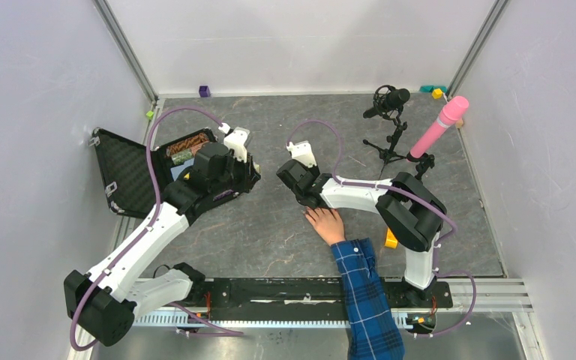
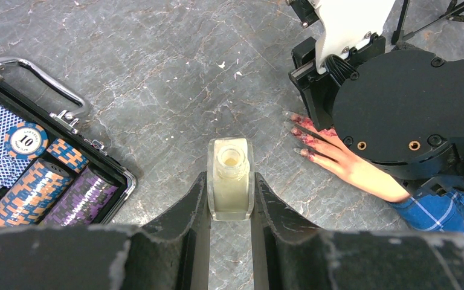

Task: Paint the nails
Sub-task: Paint the nail polish on the nail.

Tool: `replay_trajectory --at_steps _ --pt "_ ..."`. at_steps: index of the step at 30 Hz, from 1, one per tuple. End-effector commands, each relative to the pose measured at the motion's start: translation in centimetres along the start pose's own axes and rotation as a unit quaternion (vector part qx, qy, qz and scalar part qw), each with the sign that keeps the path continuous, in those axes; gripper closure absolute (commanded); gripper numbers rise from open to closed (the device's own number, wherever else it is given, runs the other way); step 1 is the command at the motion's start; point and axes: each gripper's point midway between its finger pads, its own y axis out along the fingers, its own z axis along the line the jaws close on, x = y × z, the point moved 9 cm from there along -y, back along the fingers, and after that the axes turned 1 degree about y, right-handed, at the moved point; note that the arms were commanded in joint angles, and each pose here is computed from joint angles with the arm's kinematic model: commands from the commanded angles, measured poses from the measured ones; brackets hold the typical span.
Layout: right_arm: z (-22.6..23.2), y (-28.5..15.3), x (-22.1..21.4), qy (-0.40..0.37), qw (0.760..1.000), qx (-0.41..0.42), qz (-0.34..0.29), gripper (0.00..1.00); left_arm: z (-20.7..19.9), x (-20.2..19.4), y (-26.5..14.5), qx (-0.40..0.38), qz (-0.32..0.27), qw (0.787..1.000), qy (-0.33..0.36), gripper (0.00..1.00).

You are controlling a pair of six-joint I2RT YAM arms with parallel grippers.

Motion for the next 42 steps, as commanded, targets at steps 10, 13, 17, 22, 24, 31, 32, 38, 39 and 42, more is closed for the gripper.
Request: replay_trajectory --at_steps 10,13,17,22,24,31,32,38,39,42 --pt "-0.5 0.1 -0.1 -0.004 0.999 -0.038 -0.010 1.00 0.1 1.0 -0.5 0.004 -0.031 1.000 -0.002 0.96" --pt "-0.6 0.0 0.0 -0.004 0.999 -0.041 -0.012 1.00 0.1 1.1 -0.6 0.004 -0.032 0.999 -0.002 0.96" --pt "-0.4 0.1 0.1 -0.002 0.999 -0.035 -0.012 1.00 0.1 1.1 -0.7 0.004 -0.034 0.999 -0.002 0.96" --pt "0.1 0.3 0.1 0.000 1.000 -0.026 -0.009 1.00 0.1 1.1 -0.7 0.004 -0.033 0.999 -0.001 0.96" --pt "0.3 0.5 0.2 0.000 1.000 -0.023 -0.009 1.00 0.1 1.1 -0.7 0.006 -0.034 0.999 -0.001 0.96" --pt "0.8 0.6 0.7 0.003 1.000 -0.016 -0.015 1.00 0.2 1.1 -0.8 0.007 -0.034 0.999 0.000 0.96" --pt "0.8 0.7 0.7 0.004 1.000 -0.014 -0.015 1.00 0.2 1.1 -0.8 0.007 -0.035 0.999 0.000 0.96" --pt "1.1 0.8 1.1 0.007 1.000 -0.007 -0.018 1.00 0.2 1.1 -0.8 0.008 -0.036 0.999 0.000 0.96" --pt "1.3 0.8 1.2 0.008 1.000 -0.005 -0.018 1.00 0.2 1.1 -0.9 0.008 -0.037 0.999 0.000 0.96" --pt "1.4 0.8 1.2 0.007 1.000 -0.003 -0.018 1.00 0.2 1.1 -0.9 0.008 -0.036 0.999 0.000 0.96"
